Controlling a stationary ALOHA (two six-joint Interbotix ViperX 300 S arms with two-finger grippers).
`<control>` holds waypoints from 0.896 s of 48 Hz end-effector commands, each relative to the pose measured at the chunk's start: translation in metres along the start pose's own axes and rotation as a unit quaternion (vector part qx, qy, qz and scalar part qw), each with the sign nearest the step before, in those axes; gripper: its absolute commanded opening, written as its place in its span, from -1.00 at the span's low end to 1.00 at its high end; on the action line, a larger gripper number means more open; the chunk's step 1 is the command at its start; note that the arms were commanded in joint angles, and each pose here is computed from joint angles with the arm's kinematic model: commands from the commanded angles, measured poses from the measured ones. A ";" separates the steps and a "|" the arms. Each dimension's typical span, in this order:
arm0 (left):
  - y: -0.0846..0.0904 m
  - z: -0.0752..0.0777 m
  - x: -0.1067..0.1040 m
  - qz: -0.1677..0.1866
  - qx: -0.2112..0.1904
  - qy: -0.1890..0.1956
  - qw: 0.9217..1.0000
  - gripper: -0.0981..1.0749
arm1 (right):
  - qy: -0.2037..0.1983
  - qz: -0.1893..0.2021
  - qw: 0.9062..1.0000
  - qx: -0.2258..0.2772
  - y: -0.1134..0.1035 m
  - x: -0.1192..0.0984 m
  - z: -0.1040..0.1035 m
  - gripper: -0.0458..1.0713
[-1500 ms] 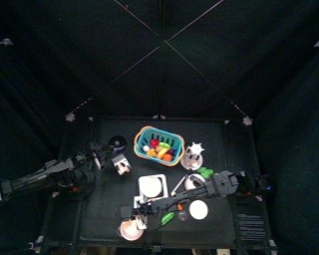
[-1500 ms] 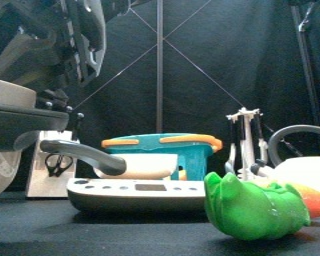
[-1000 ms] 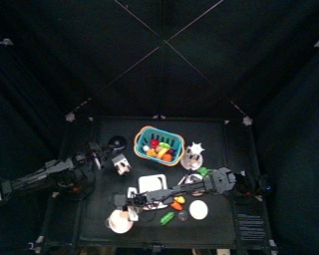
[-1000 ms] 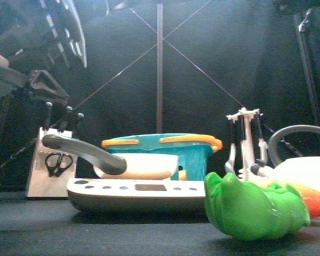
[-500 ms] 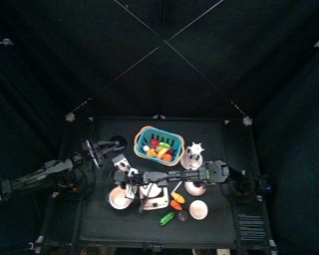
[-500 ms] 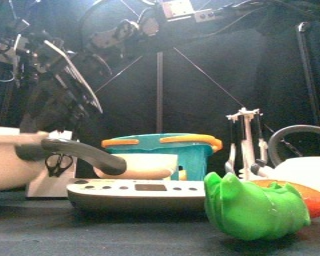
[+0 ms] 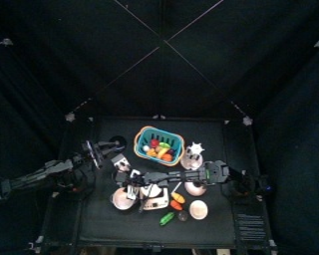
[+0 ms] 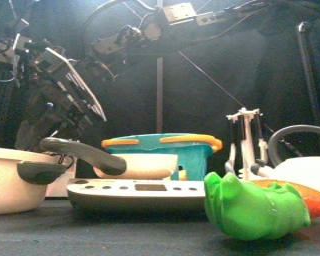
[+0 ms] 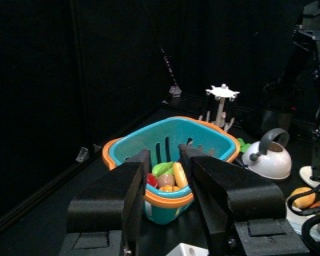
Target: Place pot left of stove
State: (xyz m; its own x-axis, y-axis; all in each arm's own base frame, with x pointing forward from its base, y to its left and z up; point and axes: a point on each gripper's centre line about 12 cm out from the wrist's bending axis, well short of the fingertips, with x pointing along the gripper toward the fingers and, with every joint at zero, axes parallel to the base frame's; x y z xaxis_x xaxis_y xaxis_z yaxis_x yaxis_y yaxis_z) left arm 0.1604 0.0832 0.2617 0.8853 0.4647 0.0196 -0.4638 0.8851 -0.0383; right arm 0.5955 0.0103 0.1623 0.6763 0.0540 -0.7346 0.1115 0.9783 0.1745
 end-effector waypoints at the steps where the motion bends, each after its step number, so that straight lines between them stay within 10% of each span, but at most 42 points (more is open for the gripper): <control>1: -0.001 0.005 0.001 -0.001 0.001 -0.007 1.000 0.42 | -0.046 0.006 0.999 -0.006 0.006 -0.037 0.031 0.60; 23: -0.005 0.007 0.002 -0.014 0.010 -0.008 1.000 0.42 | -0.074 0.005 0.997 -0.021 0.013 -0.088 0.050 0.62; 43: -0.035 0.011 -0.001 -0.098 0.037 -0.014 0.994 0.42 | -0.093 0.027 0.995 0.028 0.007 -0.150 0.004 0.62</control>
State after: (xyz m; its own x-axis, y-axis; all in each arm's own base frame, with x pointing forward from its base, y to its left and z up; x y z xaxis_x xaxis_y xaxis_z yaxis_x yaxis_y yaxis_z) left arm 0.1717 0.0567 0.2618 0.9497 0.3126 0.0169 -0.3129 0.9494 0.0258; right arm 0.5209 0.0114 0.2437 0.7454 0.0629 -0.6637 0.1061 0.9716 0.2113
